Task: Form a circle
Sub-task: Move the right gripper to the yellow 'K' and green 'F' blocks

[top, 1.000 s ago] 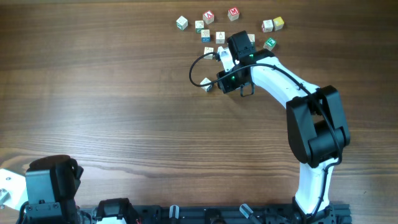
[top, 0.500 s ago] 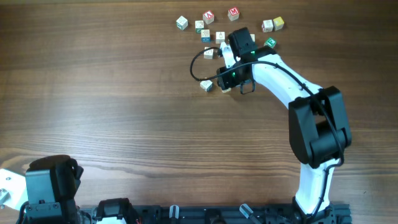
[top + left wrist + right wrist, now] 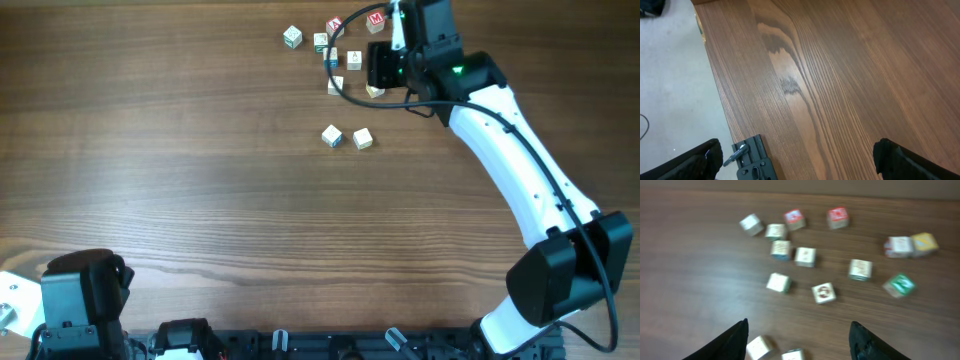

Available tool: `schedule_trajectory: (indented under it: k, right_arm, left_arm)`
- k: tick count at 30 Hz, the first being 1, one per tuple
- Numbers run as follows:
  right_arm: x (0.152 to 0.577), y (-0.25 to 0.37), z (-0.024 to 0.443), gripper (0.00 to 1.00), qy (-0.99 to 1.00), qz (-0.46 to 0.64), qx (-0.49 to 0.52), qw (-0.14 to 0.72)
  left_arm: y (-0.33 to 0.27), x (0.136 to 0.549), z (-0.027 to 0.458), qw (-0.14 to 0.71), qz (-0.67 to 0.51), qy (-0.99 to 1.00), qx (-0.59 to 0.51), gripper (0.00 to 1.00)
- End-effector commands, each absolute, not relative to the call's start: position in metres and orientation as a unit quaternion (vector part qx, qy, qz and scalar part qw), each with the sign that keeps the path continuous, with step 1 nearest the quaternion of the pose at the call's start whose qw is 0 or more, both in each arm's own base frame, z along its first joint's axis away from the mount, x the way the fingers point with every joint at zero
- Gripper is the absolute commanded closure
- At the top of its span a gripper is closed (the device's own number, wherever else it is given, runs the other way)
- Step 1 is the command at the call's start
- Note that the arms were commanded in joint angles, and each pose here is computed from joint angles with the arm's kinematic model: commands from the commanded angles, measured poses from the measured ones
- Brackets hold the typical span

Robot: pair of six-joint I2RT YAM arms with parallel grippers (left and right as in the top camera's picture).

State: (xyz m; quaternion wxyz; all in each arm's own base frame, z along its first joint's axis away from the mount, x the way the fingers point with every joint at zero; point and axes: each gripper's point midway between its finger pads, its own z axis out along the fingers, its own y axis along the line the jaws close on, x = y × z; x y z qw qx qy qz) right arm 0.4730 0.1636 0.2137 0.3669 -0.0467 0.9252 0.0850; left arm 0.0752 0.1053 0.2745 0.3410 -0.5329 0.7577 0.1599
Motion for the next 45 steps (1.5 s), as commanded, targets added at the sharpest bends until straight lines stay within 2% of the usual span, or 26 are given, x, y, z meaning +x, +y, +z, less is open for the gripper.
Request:
schedule_trajectory:
  k: [1, 4, 10, 14, 20, 26, 31, 37, 40, 42, 43, 44, 45]
  right_arm:
    - [0.491, 0.113, 0.214, 0.37, 0.919, 0.055, 0.092, 0.379]
    - [0.503, 0.085, 0.192, 0.39, 0.914, 0.062, 0.18, 0.36]
    - [0.538, 0.068, 0.118, 0.4, 0.916, 0.049, 0.212, 0.336]
    - [0.557, 0.058, 0.091, 0.41, 0.903, 0.027, 0.239, 0.355]
    - [0.568, 0.037, 0.074, 0.42, 0.884, -0.025, 0.272, 0.38]
    - [0.561, 0.03, 0.017, 0.44, 0.889, -0.033, 0.308, 0.337]
    - [0.557, 0.028, 0.007, 0.56, 0.89, -0.038, 0.317, 0.326]
    - [0.554, 0.028, 0.015, 0.79, 0.896, -0.045, 0.302, 0.323]
    - [0.557, 0.028, 0.034, 0.82, 0.898, -0.046, 0.279, 0.337]
    - [0.557, 0.028, 0.057, 0.82, 0.899, -0.047, 0.262, 0.348]
    - [0.556, 0.027, 0.07, 0.78, 0.897, -0.046, 0.261, 0.354]
    - [0.556, 0.027, 0.079, 0.63, 0.894, -0.043, 0.261, 0.361]
    - [0.559, 0.027, 0.091, 0.54, 0.89, -0.039, 0.259, 0.373]
  left_arm:
    - [0.106, 0.074, 0.275, 0.343, 0.16, 0.752, -0.54, 0.0]
    - [0.106, 0.074, 0.275, 0.343, 0.16, 0.752, -0.54, 0.0]
    - [0.106, 0.074, 0.275, 0.343, 0.159, 0.752, -0.54, 0.0]
    - [0.106, 0.074, 0.275, 0.343, 0.159, 0.752, -0.54, 0.0]
    - [0.106, 0.074, 0.275, 0.343, 0.16, 0.752, -0.54, 0.0]
    - [0.106, 0.074, 0.275, 0.343, 0.159, 0.752, -0.54, 0.0]
    - [0.106, 0.074, 0.275, 0.343, 0.16, 0.752, -0.54, 0.0]
    - [0.106, 0.074, 0.275, 0.343, 0.16, 0.752, -0.54, 0.0]
    - [0.106, 0.074, 0.275, 0.343, 0.16, 0.752, -0.54, 0.0]
    - [0.106, 0.074, 0.275, 0.343, 0.159, 0.752, -0.54, 0.0]
    - [0.106, 0.074, 0.275, 0.343, 0.16, 0.752, -0.54, 0.0]
    - [0.106, 0.074, 0.275, 0.343, 0.16, 0.752, -0.54, 0.0]
    - [0.106, 0.074, 0.275, 0.343, 0.159, 0.752, -0.54, 0.0]
